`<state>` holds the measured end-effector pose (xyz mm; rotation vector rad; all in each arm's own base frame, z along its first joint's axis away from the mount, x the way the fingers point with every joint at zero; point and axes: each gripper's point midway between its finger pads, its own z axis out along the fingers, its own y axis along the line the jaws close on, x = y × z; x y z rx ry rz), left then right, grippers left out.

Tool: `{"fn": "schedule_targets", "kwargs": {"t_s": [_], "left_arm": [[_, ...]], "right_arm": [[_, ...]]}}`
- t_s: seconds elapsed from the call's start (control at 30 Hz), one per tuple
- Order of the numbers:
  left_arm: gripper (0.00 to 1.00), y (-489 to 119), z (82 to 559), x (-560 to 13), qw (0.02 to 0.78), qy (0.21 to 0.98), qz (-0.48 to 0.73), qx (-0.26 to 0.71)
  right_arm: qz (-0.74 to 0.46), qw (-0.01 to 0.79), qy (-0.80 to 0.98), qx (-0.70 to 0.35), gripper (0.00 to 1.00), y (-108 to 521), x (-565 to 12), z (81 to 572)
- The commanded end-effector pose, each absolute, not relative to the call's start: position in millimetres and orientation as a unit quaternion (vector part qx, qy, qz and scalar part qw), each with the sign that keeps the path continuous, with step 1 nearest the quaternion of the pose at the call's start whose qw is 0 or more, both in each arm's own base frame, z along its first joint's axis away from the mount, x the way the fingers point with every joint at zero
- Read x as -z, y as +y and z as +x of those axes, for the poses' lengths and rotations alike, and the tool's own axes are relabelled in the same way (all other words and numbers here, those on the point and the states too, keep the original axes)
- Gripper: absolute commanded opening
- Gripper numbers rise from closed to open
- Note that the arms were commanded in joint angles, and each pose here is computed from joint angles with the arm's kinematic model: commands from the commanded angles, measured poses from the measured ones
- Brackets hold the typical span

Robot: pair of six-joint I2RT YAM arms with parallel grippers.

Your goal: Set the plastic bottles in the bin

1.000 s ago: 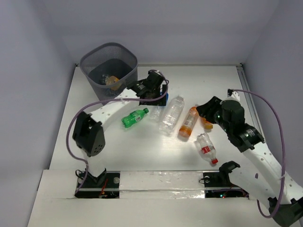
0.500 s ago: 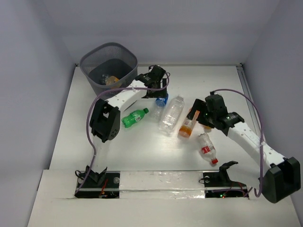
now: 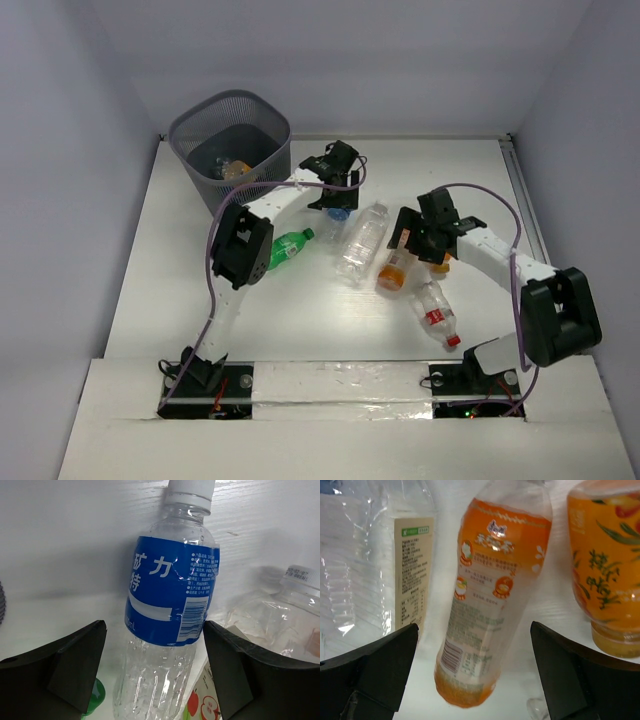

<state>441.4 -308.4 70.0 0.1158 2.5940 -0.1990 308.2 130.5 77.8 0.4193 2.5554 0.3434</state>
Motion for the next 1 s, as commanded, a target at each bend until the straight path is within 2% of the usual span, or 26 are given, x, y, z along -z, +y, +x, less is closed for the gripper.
{"fn": "schedule_targets", "kwargs": {"t_s": [0.0,0.2,0.27,0.33,0.4,0.43,0.53,0.6,0.77,0.97], "left_arm": [[0.75,-306.0,449.5,-73.5,0.268,0.959,0.048,0.071],[0.67,-299.9,445.4,-51.6,0.249,0.965,0.047,0.065],[0.60,-299.6,443.5,-48.7,0.249,0.965,0.048,0.068],[0.53,-294.7,445.5,-51.1,0.253,0.964,0.043,0.071],[0.48,-294.8,444.7,-53.1,0.255,0.963,0.040,0.074],[0.42,-294.4,443.7,-52.7,0.254,0.964,0.040,0.074],[0.35,-294.9,442.7,-62.6,0.260,0.961,0.038,0.081],[0.35,-296.8,442.4,-79.9,0.271,0.957,0.037,0.094],[0.31,-298.1,441.0,-144.1,0.316,0.940,0.030,0.128],[0.30,-301.8,424.7,-275.7,0.400,0.889,0.028,0.221]], "right_arm": [[0.149,0.299,0.930,-0.156,0.99,143.5,-98.1,339.4],[0.156,0.273,0.935,-0.162,0.94,151.7,-79.0,344.2],[0.159,0.269,0.937,-0.159,0.88,151.1,-73.4,344.3],[0.160,0.267,0.937,-0.157,0.88,150.7,-70.8,344.1],[0.159,0.265,0.938,-0.154,0.83,150.3,-67.8,344.1],[0.158,0.265,0.939,-0.153,0.78,150.0,-67.2,344.1],[0.156,0.265,0.939,-0.151,0.72,149.6,-66.2,344.3],[0.153,0.268,0.939,-0.150,0.64,148.6,-67.3,343.8],[0.150,0.308,0.928,-0.148,0.62,140.5,-100.6,342.5],[0.141,0.374,0.901,-0.171,0.61,130.9,-170.8,325.6]]}}
